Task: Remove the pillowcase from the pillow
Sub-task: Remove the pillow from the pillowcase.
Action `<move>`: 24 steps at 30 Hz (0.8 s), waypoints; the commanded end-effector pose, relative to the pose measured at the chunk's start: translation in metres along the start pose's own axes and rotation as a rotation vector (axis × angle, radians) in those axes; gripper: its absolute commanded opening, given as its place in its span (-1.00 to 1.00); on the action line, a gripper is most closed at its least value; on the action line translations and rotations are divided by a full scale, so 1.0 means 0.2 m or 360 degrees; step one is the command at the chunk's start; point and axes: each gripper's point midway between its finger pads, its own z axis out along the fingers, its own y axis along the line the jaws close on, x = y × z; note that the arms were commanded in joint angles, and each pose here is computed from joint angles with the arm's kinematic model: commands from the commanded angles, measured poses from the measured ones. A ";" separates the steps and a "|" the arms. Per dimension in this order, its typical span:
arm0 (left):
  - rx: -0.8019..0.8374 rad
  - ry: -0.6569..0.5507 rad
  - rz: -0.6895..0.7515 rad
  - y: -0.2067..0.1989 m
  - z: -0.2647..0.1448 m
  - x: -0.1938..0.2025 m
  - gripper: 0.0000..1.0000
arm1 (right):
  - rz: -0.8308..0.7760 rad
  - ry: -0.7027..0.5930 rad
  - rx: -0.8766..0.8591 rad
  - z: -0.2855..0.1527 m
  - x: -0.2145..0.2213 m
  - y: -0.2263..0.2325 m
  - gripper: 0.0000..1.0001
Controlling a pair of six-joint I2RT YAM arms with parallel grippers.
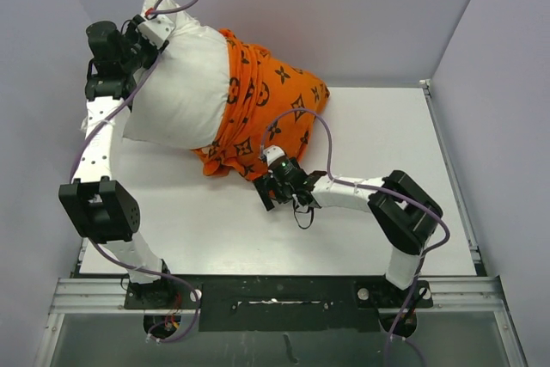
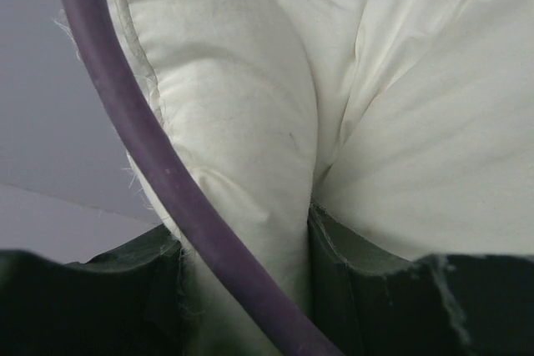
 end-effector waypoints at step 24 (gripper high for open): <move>-0.0531 0.0048 0.0053 0.51 -0.21 -0.09 -1.00 | 0.0684 -0.0407 0.0508 -0.45 -0.03 -0.69 -1.00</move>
